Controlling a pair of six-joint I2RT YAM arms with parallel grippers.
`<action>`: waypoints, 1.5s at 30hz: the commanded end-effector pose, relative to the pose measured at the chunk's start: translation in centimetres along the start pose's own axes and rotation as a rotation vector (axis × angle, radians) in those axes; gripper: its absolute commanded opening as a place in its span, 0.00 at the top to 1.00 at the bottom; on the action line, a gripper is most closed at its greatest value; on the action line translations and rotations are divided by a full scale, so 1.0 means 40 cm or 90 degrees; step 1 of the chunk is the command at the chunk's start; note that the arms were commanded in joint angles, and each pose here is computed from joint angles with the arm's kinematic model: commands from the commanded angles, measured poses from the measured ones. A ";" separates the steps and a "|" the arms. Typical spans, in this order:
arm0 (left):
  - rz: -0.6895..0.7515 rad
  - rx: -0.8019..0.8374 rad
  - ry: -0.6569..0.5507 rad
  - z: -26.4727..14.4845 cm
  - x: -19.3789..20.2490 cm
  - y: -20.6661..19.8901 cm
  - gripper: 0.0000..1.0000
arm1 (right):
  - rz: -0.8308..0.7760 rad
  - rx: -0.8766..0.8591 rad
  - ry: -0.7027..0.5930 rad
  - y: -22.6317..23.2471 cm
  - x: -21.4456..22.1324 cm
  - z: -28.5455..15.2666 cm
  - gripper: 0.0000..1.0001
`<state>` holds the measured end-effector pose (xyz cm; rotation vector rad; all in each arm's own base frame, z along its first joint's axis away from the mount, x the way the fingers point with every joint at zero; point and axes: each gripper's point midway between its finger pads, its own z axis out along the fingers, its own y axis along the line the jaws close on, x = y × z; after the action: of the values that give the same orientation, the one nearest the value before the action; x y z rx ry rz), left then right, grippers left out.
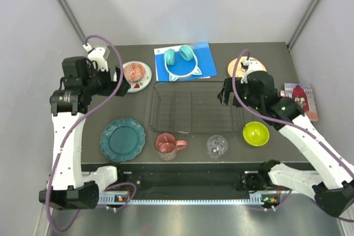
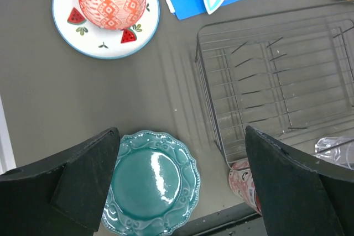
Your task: Load the mixed dishes into the dish rack
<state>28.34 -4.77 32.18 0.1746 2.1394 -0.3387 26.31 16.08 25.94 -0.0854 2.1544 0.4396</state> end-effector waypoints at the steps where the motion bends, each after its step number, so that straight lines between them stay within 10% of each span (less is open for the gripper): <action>1: -0.031 -0.003 -0.035 0.032 -0.027 0.007 0.01 | -0.001 0.007 -0.031 0.004 -0.040 -0.018 0.09; 26: -0.146 -0.183 -0.015 0.603 -0.048 0.323 0.04 | 0.024 -0.017 -0.215 -0.017 -0.114 -0.107 0.10; 45: -0.140 -0.297 0.020 0.771 0.067 0.463 0.13 | 0.019 -0.010 -0.194 -0.012 -0.108 -0.067 0.11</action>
<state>54.57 2.59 10.26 -0.3168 2.2461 0.0009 26.40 13.83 28.39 0.0014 1.9304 0.4253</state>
